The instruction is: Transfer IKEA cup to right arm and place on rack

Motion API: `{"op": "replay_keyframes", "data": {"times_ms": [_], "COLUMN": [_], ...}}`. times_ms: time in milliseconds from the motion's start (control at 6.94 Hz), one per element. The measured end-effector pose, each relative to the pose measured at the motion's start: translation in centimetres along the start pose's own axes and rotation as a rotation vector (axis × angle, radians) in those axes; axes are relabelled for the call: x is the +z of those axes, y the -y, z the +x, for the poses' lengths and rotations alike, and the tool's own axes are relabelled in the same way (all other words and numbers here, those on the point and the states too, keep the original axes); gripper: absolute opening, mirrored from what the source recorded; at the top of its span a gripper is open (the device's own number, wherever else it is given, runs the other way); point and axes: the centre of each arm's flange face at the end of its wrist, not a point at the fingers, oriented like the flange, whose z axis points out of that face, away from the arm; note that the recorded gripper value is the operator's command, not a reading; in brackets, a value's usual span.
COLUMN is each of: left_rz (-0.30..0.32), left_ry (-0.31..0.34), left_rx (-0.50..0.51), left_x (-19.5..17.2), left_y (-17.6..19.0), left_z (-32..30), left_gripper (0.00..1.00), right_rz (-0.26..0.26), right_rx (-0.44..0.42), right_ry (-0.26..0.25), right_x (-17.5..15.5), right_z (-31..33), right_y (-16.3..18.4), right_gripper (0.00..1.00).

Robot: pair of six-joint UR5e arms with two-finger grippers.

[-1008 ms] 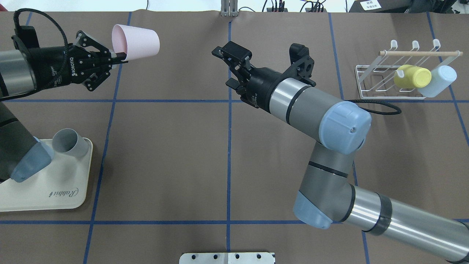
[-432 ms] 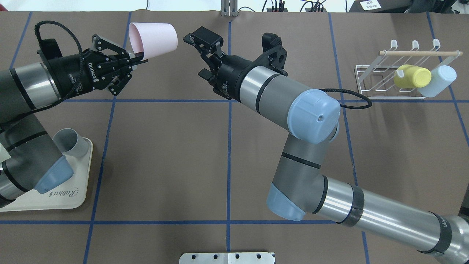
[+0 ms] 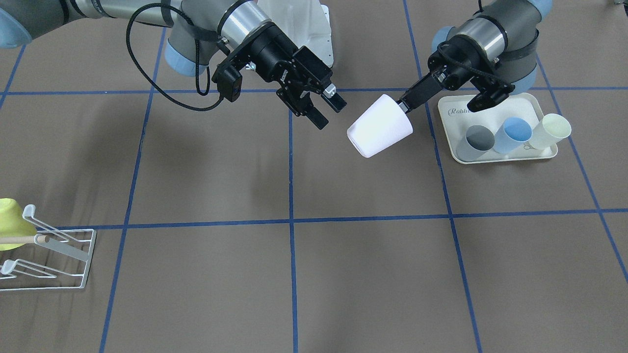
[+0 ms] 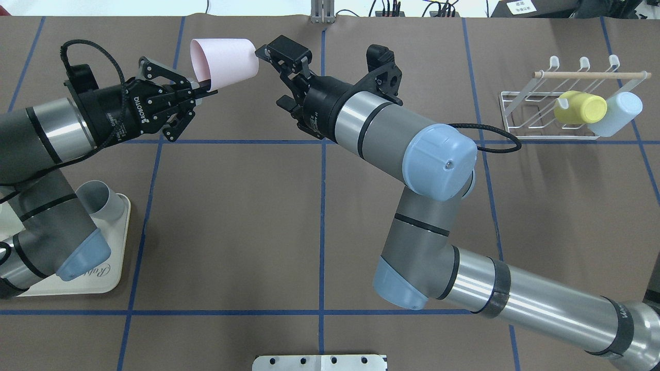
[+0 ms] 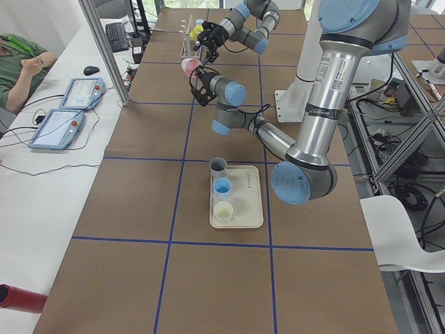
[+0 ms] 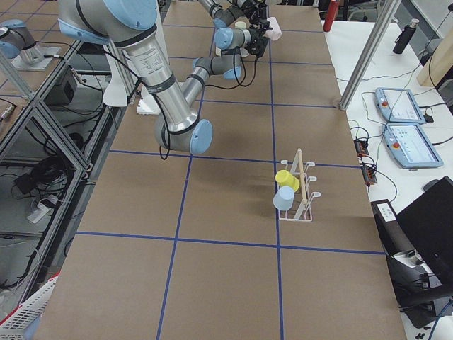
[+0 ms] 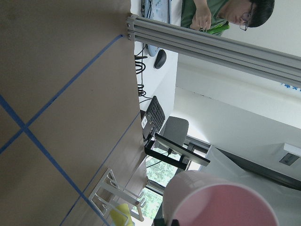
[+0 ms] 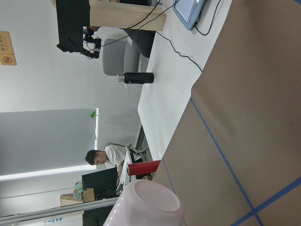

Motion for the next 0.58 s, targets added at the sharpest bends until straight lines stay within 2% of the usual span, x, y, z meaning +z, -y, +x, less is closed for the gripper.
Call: {"op": "replay_keyframes", "data": {"times_ms": [576], "left_rz": [-0.018], "left_ry": [-0.052], "left_rx": [-0.038], "left_x": [1.4], "left_y": [-2.9], "left_z": [-2.2], "left_gripper": [0.00], "right_rz": [0.001], "right_rx": [0.005], "right_ry": [0.000], "right_x": [0.1], "right_z": [0.0], "right_y": [0.0], "right_gripper": [1.00]}}
